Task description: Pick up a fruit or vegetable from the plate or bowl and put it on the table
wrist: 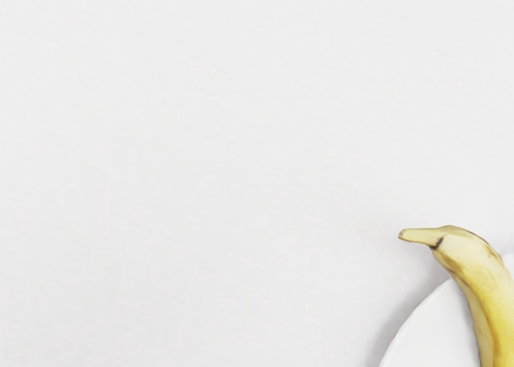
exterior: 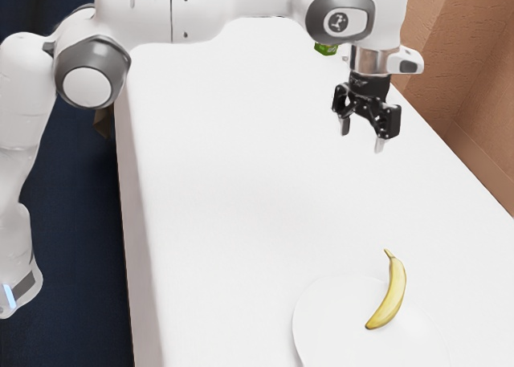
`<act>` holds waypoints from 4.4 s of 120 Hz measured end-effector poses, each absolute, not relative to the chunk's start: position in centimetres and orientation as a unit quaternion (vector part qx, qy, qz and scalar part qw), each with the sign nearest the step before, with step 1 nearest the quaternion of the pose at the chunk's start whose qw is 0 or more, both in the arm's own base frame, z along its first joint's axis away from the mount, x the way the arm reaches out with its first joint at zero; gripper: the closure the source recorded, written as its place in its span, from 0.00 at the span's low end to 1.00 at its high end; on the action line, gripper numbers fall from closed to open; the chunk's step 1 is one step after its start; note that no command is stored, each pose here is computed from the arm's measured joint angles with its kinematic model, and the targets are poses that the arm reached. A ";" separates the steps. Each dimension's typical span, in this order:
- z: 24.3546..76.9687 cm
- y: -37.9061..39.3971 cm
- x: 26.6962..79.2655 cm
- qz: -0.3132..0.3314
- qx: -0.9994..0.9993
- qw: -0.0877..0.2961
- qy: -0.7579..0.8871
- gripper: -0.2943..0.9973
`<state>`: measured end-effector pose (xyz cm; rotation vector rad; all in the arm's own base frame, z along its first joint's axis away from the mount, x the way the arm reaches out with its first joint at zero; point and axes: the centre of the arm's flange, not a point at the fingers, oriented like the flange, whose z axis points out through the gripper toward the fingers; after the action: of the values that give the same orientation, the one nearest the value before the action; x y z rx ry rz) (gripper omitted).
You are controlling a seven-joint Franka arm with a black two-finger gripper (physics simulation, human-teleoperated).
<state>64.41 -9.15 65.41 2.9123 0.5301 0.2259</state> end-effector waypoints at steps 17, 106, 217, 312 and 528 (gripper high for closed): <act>63.4 -12.4 65.9 0.080 0.966 0.109 0.219 0.24; 50.2 -23.2 69.1 0.026 0.922 0.152 0.356 0.26; 45.5 -26.2 69.4 0.047 0.894 0.170 0.411 0.27; 43.4 -26.7 70.9 0.069 0.889 0.177 0.416 0.57; 57.7 -1.4 68.1 0.066 0.833 0.089 0.542 0.25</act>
<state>68.15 -1.39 57.66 2.4784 1.6122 0.1973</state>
